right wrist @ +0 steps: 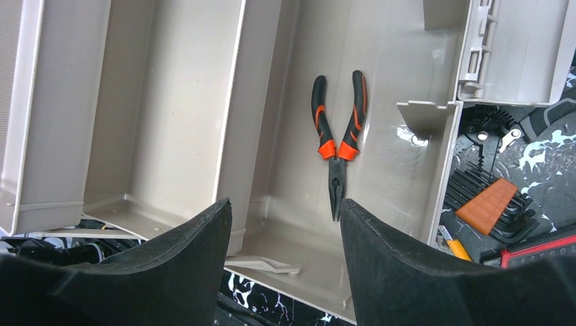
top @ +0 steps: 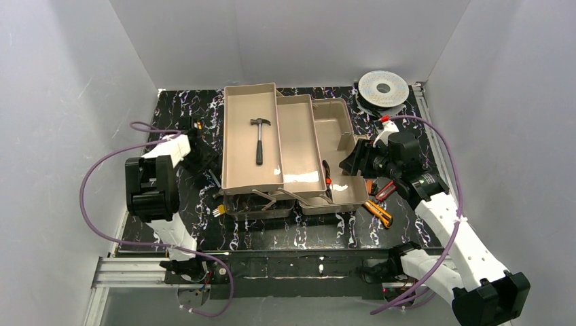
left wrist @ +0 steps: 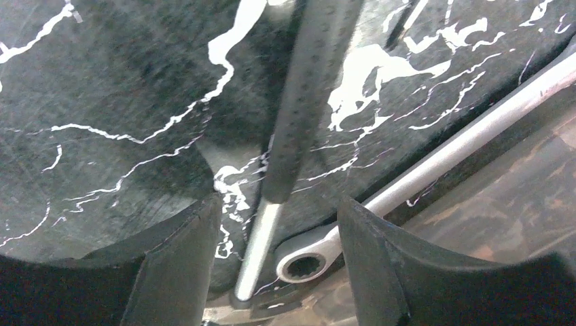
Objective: Pack the tool kit
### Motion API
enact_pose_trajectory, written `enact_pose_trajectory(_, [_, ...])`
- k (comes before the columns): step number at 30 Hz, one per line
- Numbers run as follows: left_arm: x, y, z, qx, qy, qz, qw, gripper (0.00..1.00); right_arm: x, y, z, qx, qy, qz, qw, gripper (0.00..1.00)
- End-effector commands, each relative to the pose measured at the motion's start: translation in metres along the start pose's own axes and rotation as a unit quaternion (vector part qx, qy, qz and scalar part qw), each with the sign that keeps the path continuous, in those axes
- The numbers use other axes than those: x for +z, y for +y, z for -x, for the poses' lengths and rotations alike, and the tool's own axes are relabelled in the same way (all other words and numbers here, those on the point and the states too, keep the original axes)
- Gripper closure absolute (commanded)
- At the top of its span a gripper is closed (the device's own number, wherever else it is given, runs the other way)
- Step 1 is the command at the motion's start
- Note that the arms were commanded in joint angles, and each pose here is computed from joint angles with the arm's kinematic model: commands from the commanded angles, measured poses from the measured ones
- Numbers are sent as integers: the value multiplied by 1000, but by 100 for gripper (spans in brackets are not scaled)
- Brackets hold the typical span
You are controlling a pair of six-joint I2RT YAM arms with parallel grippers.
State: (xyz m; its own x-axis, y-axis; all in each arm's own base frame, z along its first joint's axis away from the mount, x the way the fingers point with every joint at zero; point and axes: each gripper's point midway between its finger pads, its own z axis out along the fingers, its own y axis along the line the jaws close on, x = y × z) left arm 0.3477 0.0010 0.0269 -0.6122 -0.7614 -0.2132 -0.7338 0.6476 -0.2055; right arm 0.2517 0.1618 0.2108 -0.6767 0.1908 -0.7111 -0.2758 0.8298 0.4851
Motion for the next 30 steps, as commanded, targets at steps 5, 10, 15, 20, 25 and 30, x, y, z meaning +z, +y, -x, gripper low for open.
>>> enact_pose_trajectory(5, [0,28,-2,2,3,153,988,58,-11,16,19,-15,-24,20,999,33])
enact_pose_trajectory(10, [0,47,-7,-12,16,216,976,67,-10,15,18,-15,-24,19,999,33])
enact_pose_trajectory(15, [6,53,-27,-31,42,206,977,100,-10,11,16,-15,-25,13,999,33])
enact_pose_trajectory(20, [-24,61,-20,-53,-1,203,978,100,-11,10,15,-16,-24,8,1000,33])
enact_pose_trajectory(25, [-97,74,16,-53,-117,206,970,100,-11,9,15,-17,-24,8,1000,33])
enact_pose_trajectory(30, [-170,83,39,-53,-217,178,958,100,-10,13,14,-18,-22,20,999,33])
